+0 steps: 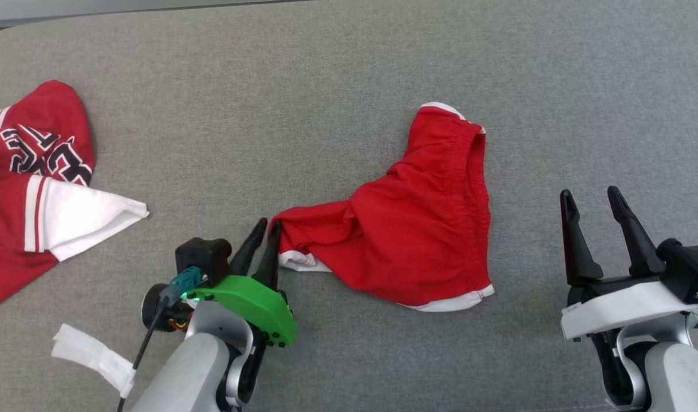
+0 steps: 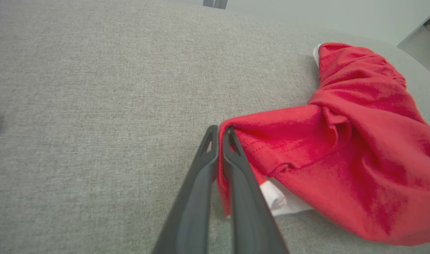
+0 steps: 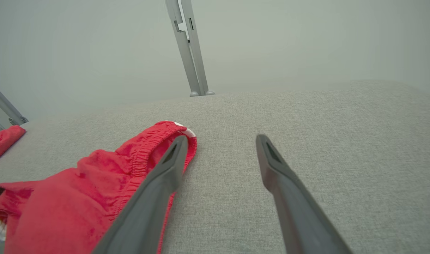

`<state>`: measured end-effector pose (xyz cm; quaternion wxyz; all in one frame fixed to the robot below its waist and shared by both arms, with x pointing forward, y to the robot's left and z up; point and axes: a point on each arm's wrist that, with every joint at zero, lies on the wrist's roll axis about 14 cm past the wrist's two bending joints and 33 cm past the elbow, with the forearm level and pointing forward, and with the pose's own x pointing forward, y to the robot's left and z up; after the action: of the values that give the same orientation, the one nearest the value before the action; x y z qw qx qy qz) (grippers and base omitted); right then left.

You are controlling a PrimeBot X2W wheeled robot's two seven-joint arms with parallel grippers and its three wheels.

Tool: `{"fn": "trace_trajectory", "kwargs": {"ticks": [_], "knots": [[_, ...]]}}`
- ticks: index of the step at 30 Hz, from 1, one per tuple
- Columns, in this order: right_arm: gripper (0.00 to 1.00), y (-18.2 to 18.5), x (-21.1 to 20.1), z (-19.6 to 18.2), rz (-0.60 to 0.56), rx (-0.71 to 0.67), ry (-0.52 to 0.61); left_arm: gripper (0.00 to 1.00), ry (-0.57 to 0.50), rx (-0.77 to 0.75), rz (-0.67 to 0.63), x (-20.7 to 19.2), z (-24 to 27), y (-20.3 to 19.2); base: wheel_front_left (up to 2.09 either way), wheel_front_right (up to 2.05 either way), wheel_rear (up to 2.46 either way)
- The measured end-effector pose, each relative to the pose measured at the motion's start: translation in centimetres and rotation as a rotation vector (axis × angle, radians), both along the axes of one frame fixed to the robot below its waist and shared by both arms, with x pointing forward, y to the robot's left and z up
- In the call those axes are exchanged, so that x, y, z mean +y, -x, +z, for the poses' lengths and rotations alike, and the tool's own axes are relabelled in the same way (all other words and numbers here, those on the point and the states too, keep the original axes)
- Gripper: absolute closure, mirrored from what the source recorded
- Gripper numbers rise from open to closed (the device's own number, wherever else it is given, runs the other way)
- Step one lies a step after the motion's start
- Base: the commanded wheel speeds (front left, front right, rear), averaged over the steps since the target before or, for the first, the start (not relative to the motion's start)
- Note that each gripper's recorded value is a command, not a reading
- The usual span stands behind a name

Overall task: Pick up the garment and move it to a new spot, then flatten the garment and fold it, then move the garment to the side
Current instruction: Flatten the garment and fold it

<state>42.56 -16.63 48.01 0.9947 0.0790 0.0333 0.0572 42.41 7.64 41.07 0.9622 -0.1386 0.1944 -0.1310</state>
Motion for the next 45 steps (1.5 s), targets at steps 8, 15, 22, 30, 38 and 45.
{"fn": "trace_trajectory", "kwargs": {"ticks": [8, 15, 22, 30, 38, 45], "knots": [[0.0, -0.3, 1.3, 1.7, 0.049, -0.044, 0.013, 0.0, -0.031, -0.211, 0.163, 4.7, 4.0, -1.2, 0.0, 0.0, 0.0], [0.0, 1.2, 2.0, 2.8, 0.072, -0.057, 0.03, 0.0, -0.187, -0.338, 0.282, 10.0, 6.7, -0.4, 0.0, 0.0, 0.0], [0.0, 2.7, 2.2, 3.6, 0.075, -0.059, 0.025, 0.0, -0.258, -0.367, 0.29, 11.3, 7.4, 1.6, 0.0, 0.0, 0.0], [0.0, 3.2, 2.0, 3.9, 0.067, -0.062, 0.023, 0.0, -0.25, -0.378, 0.282, 10.8, 7.8, 2.0, 0.0, 0.0, 0.0], [0.0, 3.1, 1.7, 3.7, 0.06, -0.057, 0.023, 0.0, -0.262, -0.386, 0.223, 9.6, 7.7, 2.0, 0.0, 0.0, 0.0], [0.0, 2.7, 2.1, 2.0, 0.071, -0.005, 0.023, 0.0, -0.261, -0.248, -0.16, 1.0, 4.7, 2.3, 0.0, 0.0, 0.0]]}}
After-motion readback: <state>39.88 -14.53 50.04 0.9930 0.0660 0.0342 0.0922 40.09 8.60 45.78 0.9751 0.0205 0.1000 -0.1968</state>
